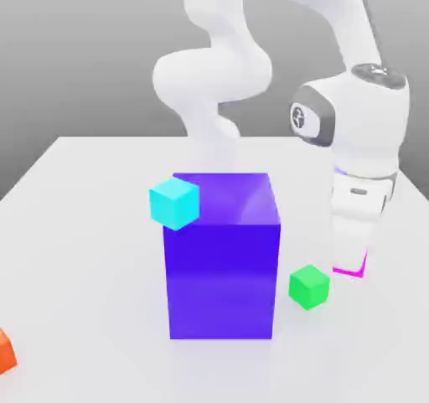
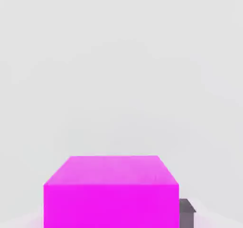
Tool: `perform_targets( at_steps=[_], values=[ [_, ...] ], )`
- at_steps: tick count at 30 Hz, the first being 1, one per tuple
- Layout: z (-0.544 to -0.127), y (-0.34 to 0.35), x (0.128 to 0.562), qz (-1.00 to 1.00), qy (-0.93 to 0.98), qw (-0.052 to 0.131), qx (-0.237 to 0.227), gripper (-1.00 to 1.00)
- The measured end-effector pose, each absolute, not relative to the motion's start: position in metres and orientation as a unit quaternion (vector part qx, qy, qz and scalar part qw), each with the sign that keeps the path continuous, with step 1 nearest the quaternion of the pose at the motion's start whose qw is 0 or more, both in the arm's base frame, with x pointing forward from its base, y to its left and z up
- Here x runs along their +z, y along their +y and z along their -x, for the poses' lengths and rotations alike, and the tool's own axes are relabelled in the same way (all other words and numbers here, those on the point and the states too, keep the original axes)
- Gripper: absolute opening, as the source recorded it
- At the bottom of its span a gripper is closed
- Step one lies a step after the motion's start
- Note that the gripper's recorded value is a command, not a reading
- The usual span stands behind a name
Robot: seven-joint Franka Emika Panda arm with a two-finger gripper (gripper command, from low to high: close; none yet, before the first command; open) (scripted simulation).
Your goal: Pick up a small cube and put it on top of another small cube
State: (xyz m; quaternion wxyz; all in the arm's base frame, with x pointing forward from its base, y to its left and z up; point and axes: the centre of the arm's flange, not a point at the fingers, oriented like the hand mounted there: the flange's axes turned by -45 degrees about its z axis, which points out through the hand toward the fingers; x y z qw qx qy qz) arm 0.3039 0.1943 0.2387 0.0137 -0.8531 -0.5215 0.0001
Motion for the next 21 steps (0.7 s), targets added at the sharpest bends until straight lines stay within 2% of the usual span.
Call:
perform_targets(
  at_steps=[3,10,11,17,21],
  values=[
    [-0.285,0.175,0.241,0.870,-0.493,0.003,0.000,-1.00],
    [-0.281,0.169,0.190,0.875,-0.484,-0.001,0.000,-1.00],
    [-0.280,0.169,0.182,0.875,-0.484,-0.001,0.000,1.00],
    [-0.282,0.166,0.178,0.877,-0.480,-0.001,0.000,1.00],
    [-0.282,0.170,0.200,0.875,-0.485,-0.001,0.000,1.00]
  ],
)
